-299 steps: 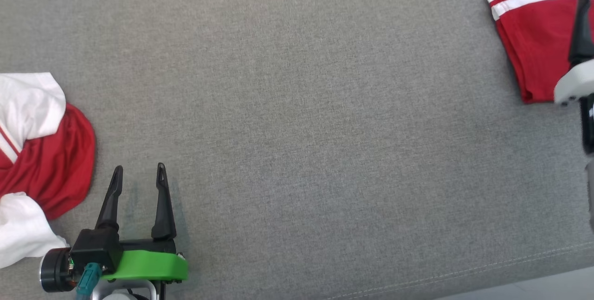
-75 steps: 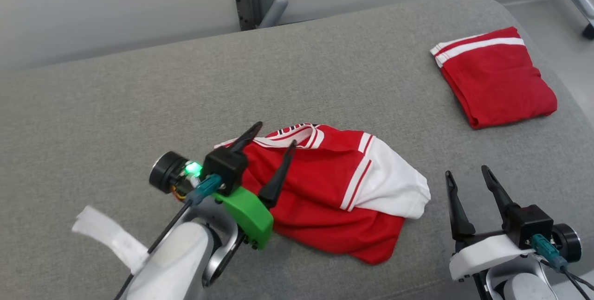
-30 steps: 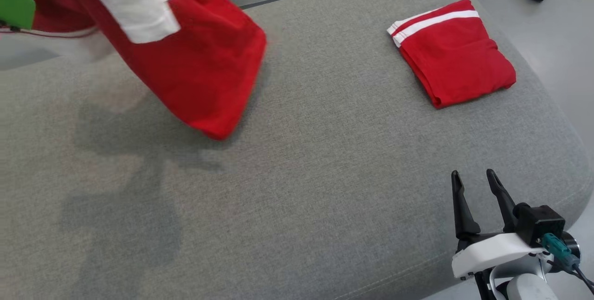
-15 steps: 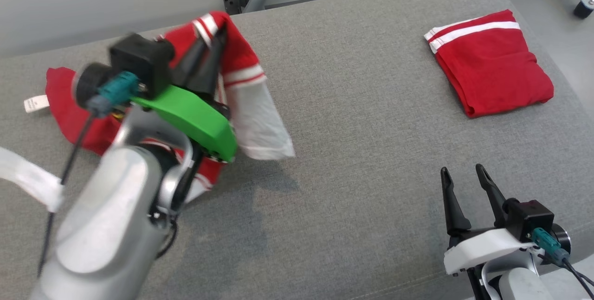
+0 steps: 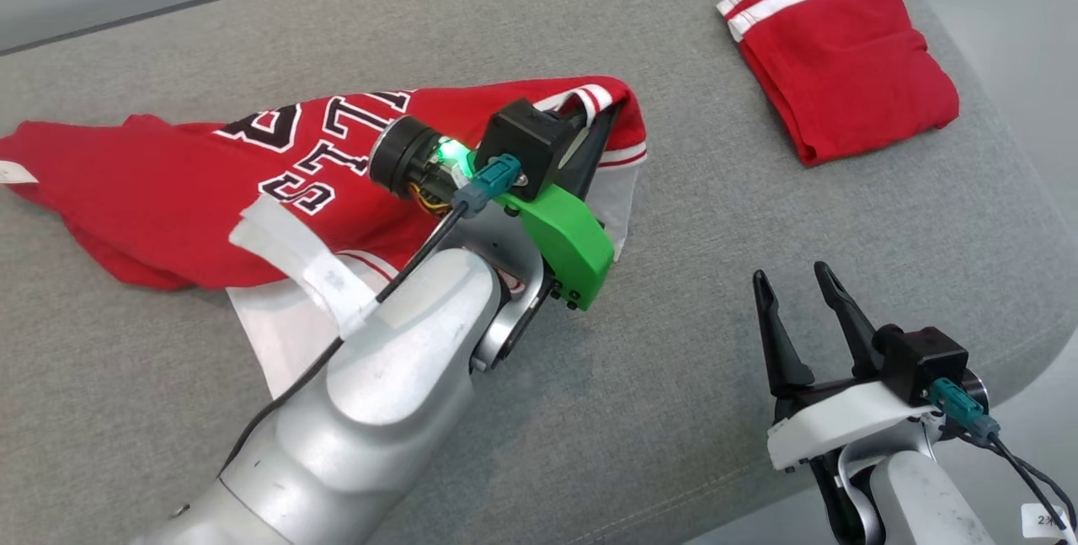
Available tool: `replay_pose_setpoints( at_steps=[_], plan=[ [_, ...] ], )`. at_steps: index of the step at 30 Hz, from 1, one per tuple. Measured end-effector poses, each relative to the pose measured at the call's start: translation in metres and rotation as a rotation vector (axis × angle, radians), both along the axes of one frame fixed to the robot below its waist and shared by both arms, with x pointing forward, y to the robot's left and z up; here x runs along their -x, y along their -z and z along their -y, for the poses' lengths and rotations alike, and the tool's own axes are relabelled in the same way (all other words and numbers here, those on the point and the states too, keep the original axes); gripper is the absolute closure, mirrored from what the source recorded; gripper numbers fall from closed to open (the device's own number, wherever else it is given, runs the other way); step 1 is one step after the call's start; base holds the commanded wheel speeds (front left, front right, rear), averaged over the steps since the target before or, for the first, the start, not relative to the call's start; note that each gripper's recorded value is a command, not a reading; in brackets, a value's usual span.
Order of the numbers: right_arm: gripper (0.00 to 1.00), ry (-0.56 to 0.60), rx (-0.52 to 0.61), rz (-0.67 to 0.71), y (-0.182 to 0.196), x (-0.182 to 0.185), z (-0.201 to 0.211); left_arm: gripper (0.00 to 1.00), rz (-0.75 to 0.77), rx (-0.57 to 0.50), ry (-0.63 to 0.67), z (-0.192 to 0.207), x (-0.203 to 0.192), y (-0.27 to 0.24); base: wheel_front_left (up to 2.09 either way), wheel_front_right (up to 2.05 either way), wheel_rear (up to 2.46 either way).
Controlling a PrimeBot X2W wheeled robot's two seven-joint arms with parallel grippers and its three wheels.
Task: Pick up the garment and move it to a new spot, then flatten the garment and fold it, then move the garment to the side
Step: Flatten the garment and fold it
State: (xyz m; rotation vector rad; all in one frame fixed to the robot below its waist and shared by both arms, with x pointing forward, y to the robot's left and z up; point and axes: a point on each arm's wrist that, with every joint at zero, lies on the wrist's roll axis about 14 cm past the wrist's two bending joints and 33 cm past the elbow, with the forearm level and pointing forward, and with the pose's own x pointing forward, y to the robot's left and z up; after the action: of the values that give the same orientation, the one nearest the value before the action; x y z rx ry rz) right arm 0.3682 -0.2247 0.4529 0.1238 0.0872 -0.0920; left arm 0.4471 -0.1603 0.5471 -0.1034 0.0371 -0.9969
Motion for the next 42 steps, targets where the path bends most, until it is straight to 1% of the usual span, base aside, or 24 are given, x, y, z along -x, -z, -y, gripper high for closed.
replay_pose_setpoints(
  at_steps=[1, 3, 4, 5, 7, 9, 12, 15, 17, 21, 26, 29, 32, 33, 35, 36, 37, 38, 42],
  plan=[
    [0.0, 0.014, -0.002, -0.009, 0.002, 0.002, 0.004, 0.95, 0.01, 0.013, 0.026, 0.008, 0.003, -0.001, 0.0, 0.0, 0.0],
    [0.0, 0.038, -0.001, -0.029, 0.008, 0.007, 0.011, 0.23, 0.046, 0.066, 0.105, 0.023, 0.014, -0.009, 0.0, 0.0, 0.0],
    [0.0, 0.048, -0.005, -0.036, 0.01, 0.01, 0.014, 0.23, 0.028, 0.084, 0.129, 0.029, 0.02, -0.007, 0.0, 0.0, 0.0],
    [0.0, 0.054, -0.007, -0.043, 0.011, 0.012, 0.015, 0.0, 0.017, 0.088, 0.149, 0.034, 0.025, -0.003, 0.0, 0.0, 0.0],
    [0.0, 0.067, -0.009, -0.047, 0.012, 0.015, 0.018, 0.0, -0.027, 0.09, 0.169, 0.04, 0.03, 0.008, 0.0, 0.0, 0.0],
    [0.0, 0.078, -0.008, -0.045, 0.011, 0.017, 0.021, 0.0, -0.052, 0.056, 0.197, 0.044, 0.039, 0.021, 0.0, 0.0, 0.0],
    [0.0, 0.081, -0.004, -0.041, 0.009, 0.019, 0.022, 0.0, -0.077, -0.024, 0.235, 0.044, 0.052, 0.044, 0.0, 0.0, 0.0],
    [0.0, 0.082, 0.0, -0.04, 0.009, 0.023, 0.022, 0.0, -0.143, -0.116, 0.215, 0.025, 0.06, 0.081, 0.0, 0.0, 0.0],
    [0.0, 0.075, 0.002, -0.037, 0.008, 0.023, 0.021, 0.0, -0.147, -0.12, 0.157, 0.007, 0.057, 0.09, 0.0, 0.0, 0.0],
    [0.0, 0.05, -0.002, -0.031, 0.008, 0.021, 0.012, 0.0, -0.134, -0.147, -0.005, -0.042, 0.044, 0.108, 0.0, 0.0, 0.0],
    [0.0, 0.019, -0.003, -0.029, 0.009, 0.021, 0.003, 0.0, -0.17, -0.167, -0.241, -0.107, 0.036, 0.124, 0.0, 0.0, 0.0],
    [0.0, -0.008, 0.002, -0.025, 0.008, 0.018, -0.005, 0.0, -0.183, -0.239, -0.382, -0.153, 0.033, 0.141, 0.0, 0.0, 0.0],
    [0.0, -0.042, 0.006, -0.018, 0.006, 0.012, -0.015, 0.0, -0.256, -0.288, -0.493, -0.188, 0.032, 0.157, 0.0, 0.0, 0.0],
    [0.0, -0.053, 0.008, -0.018, 0.007, 0.011, -0.018, 0.0, -0.292, -0.296, -0.512, -0.194, 0.035, 0.163, 0.0, 0.0, 0.0],
    [0.0, -0.068, 0.007, -0.017, 0.007, 0.008, -0.022, 0.0, -0.363, -0.278, -0.539, -0.198, 0.038, 0.168, 0.0, 0.0, 0.0],
    [0.0, -0.073, 0.007, -0.017, 0.007, 0.006, -0.024, 0.0, -0.392, -0.294, -0.532, -0.198, 0.042, 0.173, 0.0, 0.0, 0.0],
    [0.0, -0.077, 0.007, -0.019, 0.008, 0.005, -0.025, 0.0, -0.428, -0.288, -0.525, -0.195, 0.045, 0.176, 0.0, 0.0, 0.0],
    [0.0, -0.081, 0.007, -0.02, 0.008, 0.005, -0.026, 0.0, -0.472, -0.258, -0.525, -0.191, 0.046, 0.177, 0.0, 0.0, 0.0],
    [0.0, -0.081, 0.009, -0.027, 0.01, 0.007, -0.026, 0.0, -0.511, -0.281, -0.482, -0.18, 0.049, 0.183, 0.0, 0.0, 0.0]
  ],
)
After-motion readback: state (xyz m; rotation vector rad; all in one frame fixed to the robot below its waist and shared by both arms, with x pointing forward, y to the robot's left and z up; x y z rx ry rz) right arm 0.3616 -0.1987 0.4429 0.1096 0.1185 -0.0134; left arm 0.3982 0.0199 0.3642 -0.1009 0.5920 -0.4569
